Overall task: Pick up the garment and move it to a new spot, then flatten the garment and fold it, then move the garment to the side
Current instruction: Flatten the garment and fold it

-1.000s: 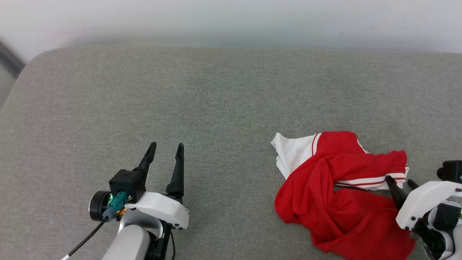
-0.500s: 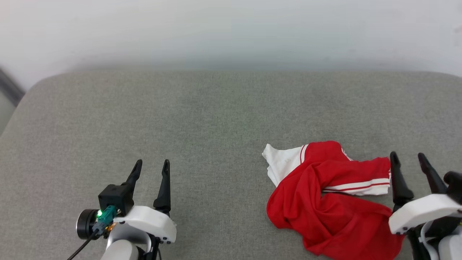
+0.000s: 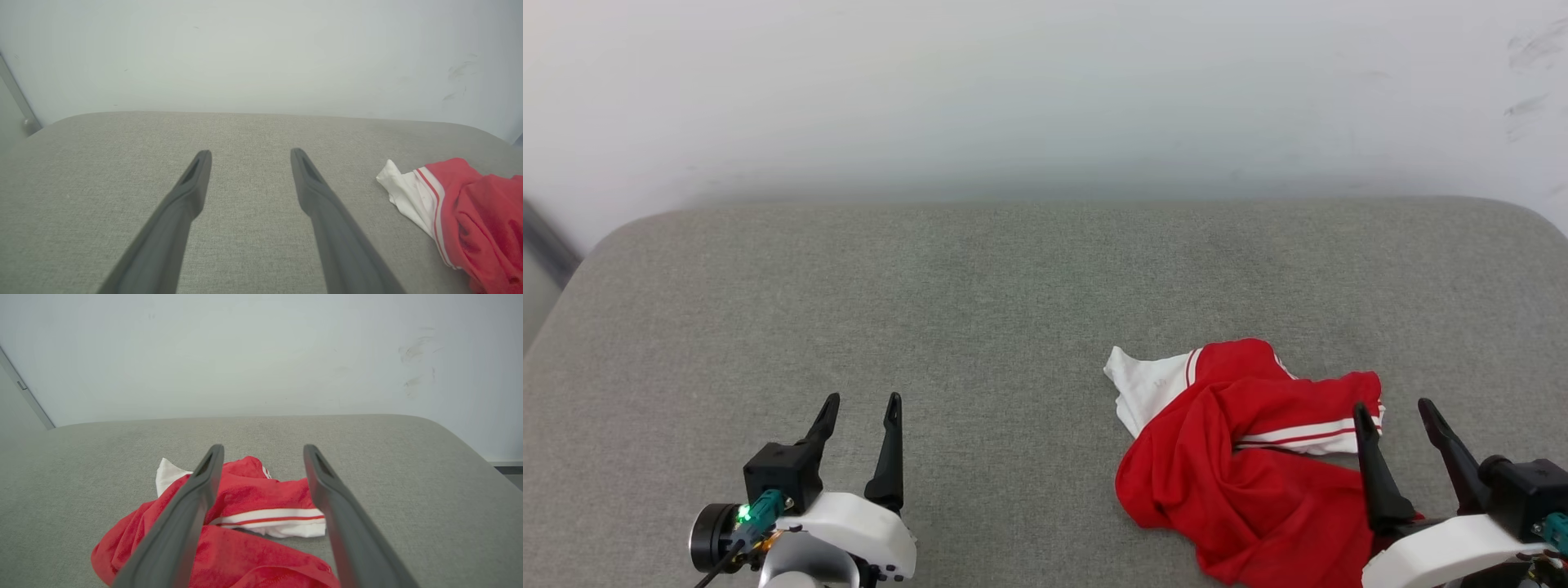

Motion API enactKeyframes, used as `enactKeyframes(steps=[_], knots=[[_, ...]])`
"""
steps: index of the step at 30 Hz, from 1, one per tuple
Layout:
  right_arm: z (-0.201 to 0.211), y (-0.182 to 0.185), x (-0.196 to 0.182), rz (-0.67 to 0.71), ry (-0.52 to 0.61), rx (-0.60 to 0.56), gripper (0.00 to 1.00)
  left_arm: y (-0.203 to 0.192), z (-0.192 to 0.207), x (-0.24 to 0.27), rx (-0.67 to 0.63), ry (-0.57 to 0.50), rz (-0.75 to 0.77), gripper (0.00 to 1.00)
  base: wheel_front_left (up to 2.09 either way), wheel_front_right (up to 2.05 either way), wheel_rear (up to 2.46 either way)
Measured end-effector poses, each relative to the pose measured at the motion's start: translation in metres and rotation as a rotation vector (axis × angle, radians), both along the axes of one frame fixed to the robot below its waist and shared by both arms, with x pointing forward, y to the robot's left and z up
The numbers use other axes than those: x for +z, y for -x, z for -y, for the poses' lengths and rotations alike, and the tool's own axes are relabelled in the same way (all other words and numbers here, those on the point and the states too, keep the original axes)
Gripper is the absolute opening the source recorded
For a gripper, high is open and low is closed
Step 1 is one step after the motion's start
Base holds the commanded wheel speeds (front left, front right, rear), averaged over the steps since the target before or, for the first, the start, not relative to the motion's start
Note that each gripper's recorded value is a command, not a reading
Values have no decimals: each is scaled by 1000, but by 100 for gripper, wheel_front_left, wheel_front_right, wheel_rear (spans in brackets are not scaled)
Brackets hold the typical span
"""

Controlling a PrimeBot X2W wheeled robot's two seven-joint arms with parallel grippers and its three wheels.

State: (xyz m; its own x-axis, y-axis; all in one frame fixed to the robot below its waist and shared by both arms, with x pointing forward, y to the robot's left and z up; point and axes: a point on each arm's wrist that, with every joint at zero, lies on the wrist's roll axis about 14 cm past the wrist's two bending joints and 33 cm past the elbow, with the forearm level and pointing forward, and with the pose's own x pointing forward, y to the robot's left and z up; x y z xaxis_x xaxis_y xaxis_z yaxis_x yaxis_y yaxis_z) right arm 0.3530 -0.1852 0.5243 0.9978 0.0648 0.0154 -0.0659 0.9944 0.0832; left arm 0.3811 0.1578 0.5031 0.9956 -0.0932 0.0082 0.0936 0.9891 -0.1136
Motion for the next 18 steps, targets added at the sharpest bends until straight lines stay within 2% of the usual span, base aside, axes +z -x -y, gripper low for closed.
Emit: enactKeyframes(steps=[9, 13, 18], knots=[[2, -1, 6, 15, 2, -13, 100, -15, 22, 19, -68, 2, 41, 100, 0, 0, 0], [4, -10, 4, 8, 2, -19, 100, -41, 56, 39, -180, 5, 63, 100, 0, 0, 0], [5, -25, 3, 14, 5, -24, 100, -75, 109, 52, -365, -32, 22, 100, 0, 0, 0]])
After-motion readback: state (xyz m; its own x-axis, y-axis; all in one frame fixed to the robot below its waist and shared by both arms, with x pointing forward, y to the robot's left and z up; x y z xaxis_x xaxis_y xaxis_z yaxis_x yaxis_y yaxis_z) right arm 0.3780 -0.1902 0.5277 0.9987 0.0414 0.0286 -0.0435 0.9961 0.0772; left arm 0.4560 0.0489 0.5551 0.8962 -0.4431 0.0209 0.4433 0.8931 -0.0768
